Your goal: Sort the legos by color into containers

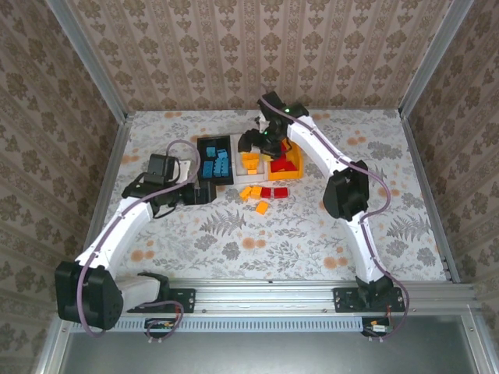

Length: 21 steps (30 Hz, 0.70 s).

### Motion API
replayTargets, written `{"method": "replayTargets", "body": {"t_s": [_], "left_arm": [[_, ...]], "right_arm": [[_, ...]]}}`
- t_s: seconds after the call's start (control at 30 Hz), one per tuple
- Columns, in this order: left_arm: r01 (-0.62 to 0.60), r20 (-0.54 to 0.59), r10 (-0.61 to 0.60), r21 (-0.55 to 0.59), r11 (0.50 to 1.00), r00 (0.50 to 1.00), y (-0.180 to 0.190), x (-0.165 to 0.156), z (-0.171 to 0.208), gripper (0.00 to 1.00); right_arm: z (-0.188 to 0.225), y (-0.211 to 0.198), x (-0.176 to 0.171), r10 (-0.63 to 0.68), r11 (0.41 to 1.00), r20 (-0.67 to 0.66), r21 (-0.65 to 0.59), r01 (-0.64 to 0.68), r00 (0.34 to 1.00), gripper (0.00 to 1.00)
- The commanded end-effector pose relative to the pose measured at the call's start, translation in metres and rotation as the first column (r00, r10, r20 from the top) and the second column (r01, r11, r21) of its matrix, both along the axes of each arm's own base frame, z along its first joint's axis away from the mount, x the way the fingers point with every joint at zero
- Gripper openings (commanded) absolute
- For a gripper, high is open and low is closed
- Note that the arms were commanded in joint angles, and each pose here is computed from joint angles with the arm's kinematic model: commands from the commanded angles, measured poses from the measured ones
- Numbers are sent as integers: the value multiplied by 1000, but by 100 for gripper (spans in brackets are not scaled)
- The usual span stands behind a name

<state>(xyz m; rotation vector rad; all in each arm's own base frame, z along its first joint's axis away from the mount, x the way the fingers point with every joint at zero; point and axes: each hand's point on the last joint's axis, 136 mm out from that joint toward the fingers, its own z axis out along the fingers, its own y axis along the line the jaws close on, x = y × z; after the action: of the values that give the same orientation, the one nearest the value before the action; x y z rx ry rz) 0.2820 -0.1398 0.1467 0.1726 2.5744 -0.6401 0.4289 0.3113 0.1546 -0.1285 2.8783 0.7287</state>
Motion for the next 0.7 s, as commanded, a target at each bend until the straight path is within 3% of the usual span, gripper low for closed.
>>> {"method": "replayTargets", "body": {"t_s": [0.0,0.27,0.67], "left_arm": [[1,3,-1,-27,1000,1000,-8,6,9,100],[-34,-34,34,-11,999,999,-6,5,-2,100],[-58,-48,58,1,998,997,0,-4,-4,100]], "right_arm": [[-15,-16,-30,106,983,13,-154,-103,994,79],[-65,-27,-83,191,932,-73,-299,-204,979,79],[-99,-39,-105,72,930,-173,-343,-128,982,78]]}}
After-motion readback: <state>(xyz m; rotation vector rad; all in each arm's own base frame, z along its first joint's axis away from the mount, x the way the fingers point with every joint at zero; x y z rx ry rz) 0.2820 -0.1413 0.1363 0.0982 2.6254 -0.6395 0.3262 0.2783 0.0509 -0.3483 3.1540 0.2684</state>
